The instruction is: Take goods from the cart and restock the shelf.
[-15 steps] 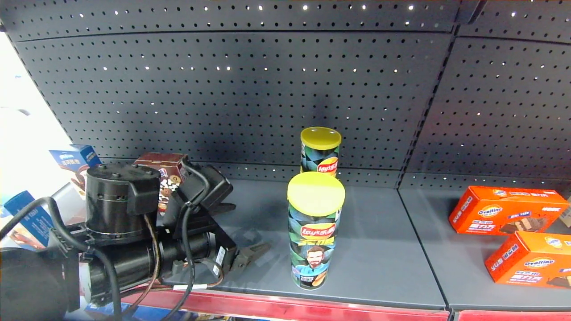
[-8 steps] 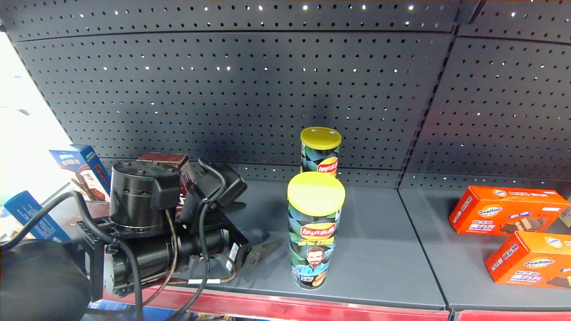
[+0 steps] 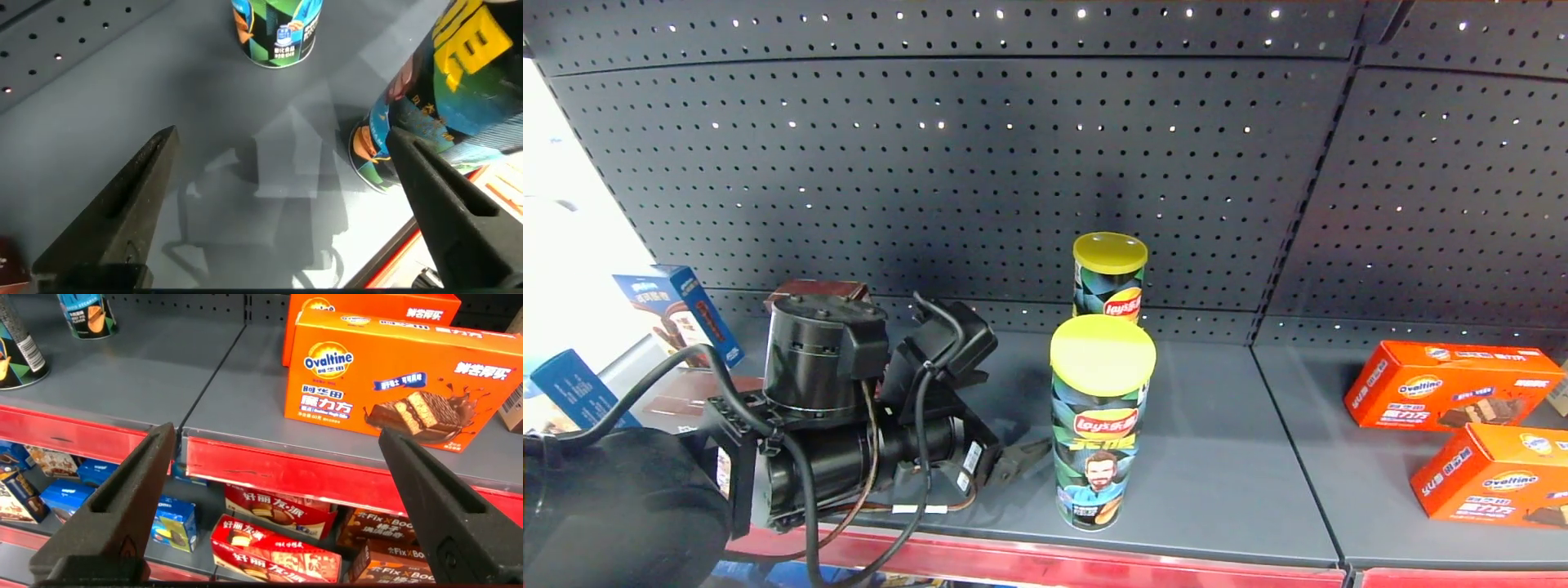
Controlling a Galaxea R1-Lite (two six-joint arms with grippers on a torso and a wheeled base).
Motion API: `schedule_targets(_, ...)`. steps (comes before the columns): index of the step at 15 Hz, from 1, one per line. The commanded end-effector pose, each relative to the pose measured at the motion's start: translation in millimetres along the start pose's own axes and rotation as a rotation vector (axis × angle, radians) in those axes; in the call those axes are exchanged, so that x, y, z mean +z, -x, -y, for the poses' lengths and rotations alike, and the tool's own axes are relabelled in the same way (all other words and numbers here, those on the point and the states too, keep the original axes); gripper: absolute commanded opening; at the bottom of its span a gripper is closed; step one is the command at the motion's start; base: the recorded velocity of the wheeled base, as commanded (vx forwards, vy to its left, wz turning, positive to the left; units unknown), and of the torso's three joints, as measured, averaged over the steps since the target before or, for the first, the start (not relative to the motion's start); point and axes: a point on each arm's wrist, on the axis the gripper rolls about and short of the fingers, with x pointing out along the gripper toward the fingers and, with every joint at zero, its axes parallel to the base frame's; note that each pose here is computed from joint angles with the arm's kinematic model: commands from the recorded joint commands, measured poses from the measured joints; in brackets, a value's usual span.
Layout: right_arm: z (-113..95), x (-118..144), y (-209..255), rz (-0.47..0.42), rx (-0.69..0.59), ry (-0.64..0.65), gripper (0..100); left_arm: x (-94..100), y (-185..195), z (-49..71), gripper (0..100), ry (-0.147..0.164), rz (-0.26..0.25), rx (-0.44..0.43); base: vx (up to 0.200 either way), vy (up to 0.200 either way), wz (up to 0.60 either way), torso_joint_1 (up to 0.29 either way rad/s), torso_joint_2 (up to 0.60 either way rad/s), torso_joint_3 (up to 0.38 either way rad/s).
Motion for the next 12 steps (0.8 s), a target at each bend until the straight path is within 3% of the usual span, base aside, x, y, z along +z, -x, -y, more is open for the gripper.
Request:
schedule_targets(1,0.0,0.0,-0.1,0.0,0.001,0.0,100,1.2,-2.6,1.6,100,-0.003,0.002,-0.006,0.0,0.0,0.0,0.0,0.0,0.0)
schedule_targets(9,0.0,0.0,-0.1,0.0,0.001,0.002,100,2.2,-9.9,5.5,100,-0.01,-0.003,-0.021,0.0,0.0,0.0,0.0,0.0,0.0)
schedule_targets(12,0.0,0.0,-0.1,0.0,0.003,0.0,100,3.9,-8.3,1.1,100,-0.006,0.012,0.005,0.0,0.0,0.0,0.0,0.0,0.0)
